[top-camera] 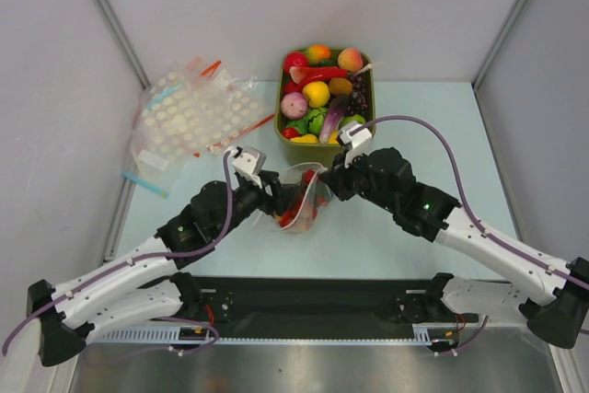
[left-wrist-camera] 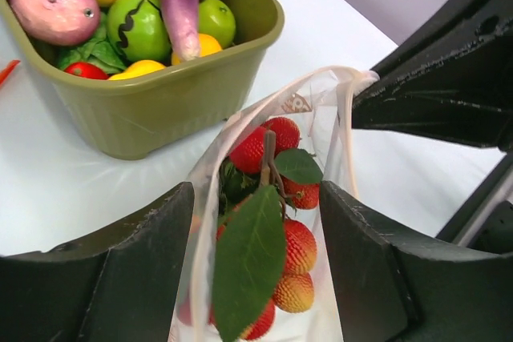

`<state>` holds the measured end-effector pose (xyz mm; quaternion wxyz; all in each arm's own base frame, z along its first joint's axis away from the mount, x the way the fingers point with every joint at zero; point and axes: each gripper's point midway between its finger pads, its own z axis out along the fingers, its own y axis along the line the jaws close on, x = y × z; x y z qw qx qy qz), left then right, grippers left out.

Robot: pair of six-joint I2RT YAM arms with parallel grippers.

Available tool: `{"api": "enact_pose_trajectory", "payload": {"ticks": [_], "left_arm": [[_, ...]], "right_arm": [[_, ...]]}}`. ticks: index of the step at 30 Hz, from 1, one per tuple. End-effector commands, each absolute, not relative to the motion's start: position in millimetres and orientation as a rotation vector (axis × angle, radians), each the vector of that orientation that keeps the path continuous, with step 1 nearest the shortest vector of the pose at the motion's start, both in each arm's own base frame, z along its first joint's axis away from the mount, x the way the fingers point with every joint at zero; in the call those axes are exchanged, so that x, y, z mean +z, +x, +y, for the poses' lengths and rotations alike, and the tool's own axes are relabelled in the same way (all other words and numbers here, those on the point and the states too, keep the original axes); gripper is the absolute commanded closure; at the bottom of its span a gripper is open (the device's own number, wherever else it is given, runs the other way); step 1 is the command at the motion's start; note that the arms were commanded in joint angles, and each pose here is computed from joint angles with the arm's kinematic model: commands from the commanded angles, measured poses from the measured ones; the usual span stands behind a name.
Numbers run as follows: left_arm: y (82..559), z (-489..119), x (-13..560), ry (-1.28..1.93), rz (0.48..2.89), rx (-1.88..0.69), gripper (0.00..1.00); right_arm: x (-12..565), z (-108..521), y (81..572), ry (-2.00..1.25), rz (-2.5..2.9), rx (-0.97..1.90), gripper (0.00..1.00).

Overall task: Place the food in the zip-top bag and seal the zipper
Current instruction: Zip the zipper food storage bag at the center of the board.

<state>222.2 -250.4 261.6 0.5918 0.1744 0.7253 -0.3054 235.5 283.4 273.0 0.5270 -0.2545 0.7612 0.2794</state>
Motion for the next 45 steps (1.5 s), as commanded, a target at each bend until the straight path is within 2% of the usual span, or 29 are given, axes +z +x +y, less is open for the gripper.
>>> {"api": "enact_pose_trajectory", "payload": {"ticks": [1, 6, 11, 20, 31, 35, 41, 44, 45], "left_arm": [[210.3, -255.0, 295.6, 0.444, 1.603, -0.765, 0.31], [197.1, -260.7, 304.9, 0.528, 1.555, -0.771, 0.3], [191.9, -264.4, 306.0, 0.59, 1.533, -0.751, 0.0], [192.7, -270.9, 299.4, 0.735, 1.44, -0.663, 0.0], [177.1, -289.7, 294.3, 0.854, 1.368, -0.734, 0.0], [172.7, -296.9, 287.6, 0.904, 1.375, -0.753, 0.03], [173.0, -307.6, 269.5, 0.971, 1.453, -0.75, 0.14], [174.6, -309.4, 265.8, 0.983, 1.481, -0.741, 0.35], [176.4, -308.9, 265.5, 0.977, 1.487, -0.731, 0.49]], "right_arm": [[309.8, 277.7, 225.6, -0.61, 1.77, 0.703, 1.0], [294.0, 275.5, 212.7, -0.712, 1.838, 0.694, 1.0], [286.7, 280.4, 197.3, -0.822, 1.88, 0.739, 1.0], [283.4, 288.1, 179.2, -0.928, 1.881, 0.791, 1.0], [288.8, 289.0, 160.5, -0.993, 1.85, 0.804, 1.0], [292.7, 286.6, 158.1, -0.994, 1.831, 0.804, 1.0], [298.3, 280.2, 162.3, -0.961, 1.812, 0.772, 1.0], [300.3, 277.8, 163.1, -0.952, 1.805, 0.763, 1.0], [302.0, 276.8, 163.5, -0.947, 1.8, 0.76, 1.0]]}}
